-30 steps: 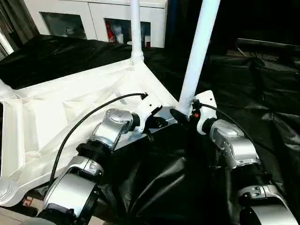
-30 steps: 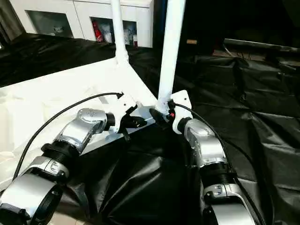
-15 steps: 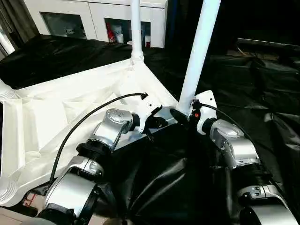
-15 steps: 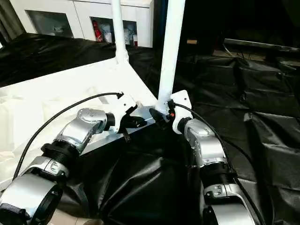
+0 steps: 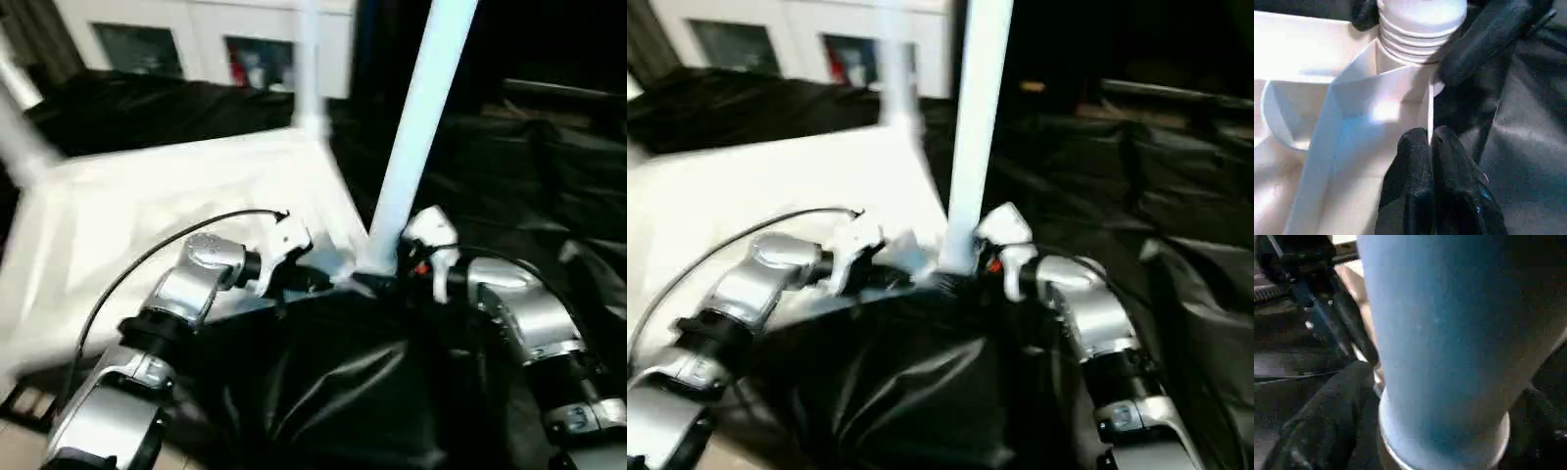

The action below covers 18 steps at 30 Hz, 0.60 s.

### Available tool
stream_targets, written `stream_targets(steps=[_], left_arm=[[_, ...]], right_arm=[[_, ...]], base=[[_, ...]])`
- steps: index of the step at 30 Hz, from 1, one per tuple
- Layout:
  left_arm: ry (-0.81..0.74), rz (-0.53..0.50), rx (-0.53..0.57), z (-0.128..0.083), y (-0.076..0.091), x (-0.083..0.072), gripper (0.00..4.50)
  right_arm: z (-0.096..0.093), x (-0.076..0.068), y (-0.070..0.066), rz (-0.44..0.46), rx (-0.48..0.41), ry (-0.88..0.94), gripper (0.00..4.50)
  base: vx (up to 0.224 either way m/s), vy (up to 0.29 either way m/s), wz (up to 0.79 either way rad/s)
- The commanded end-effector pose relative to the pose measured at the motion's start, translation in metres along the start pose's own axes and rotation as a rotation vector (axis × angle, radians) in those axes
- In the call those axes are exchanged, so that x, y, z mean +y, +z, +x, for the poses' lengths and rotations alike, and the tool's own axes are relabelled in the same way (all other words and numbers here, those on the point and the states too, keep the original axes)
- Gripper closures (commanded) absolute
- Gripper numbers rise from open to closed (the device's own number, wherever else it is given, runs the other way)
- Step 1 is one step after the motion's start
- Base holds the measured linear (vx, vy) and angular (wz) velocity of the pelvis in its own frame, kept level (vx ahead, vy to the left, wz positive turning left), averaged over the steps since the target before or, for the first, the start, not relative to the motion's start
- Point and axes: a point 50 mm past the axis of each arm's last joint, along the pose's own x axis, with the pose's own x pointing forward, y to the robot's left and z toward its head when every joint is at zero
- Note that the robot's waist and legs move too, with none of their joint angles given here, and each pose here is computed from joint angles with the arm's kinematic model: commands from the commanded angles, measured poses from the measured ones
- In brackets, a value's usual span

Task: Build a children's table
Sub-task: Rotate leg to tighten

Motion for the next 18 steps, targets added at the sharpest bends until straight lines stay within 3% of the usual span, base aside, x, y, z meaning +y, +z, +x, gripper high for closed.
stream_targets(steps=[1,5,6,9,14,18], left_arm=[[-0.091,0.071,-0.058,0.014,0.02,-0.009,4.5],[-0.118,0.079,-0.049,0.01,0.018,-0.012,4.5],[-0.128,0.082,-0.046,0.008,0.017,-0.013,4.5],[-0.128,0.083,-0.045,0.007,0.017,-0.013,4.5],[-0.097,0.073,-0.056,0.008,0.017,-0.011,4.5],[-0.026,0.025,-0.081,0.013,0.019,-0.008,4.5]], right_arm=[[0.01,0.011,0.004,-0.023,-0.001,0.083,0.68],[0.006,0.014,0.006,-0.026,-0.003,0.138,0.68],[0.005,0.016,0.007,-0.02,-0.007,0.163,0.92],[0.006,0.018,0.006,-0.012,-0.008,0.174,1.0],[0.011,0.022,0.003,0.005,-0.007,0.167,1.49],[0.025,0.015,-0.005,0.085,-0.027,-0.021,1.71]], base=[[0.0,0.0,0.0],[0.0,0.0,0.0],[0.0,0.0,0.0],[0.0,0.0,0.0],[0.0,0.0,0.0],[0.0,0.0,0.0]])
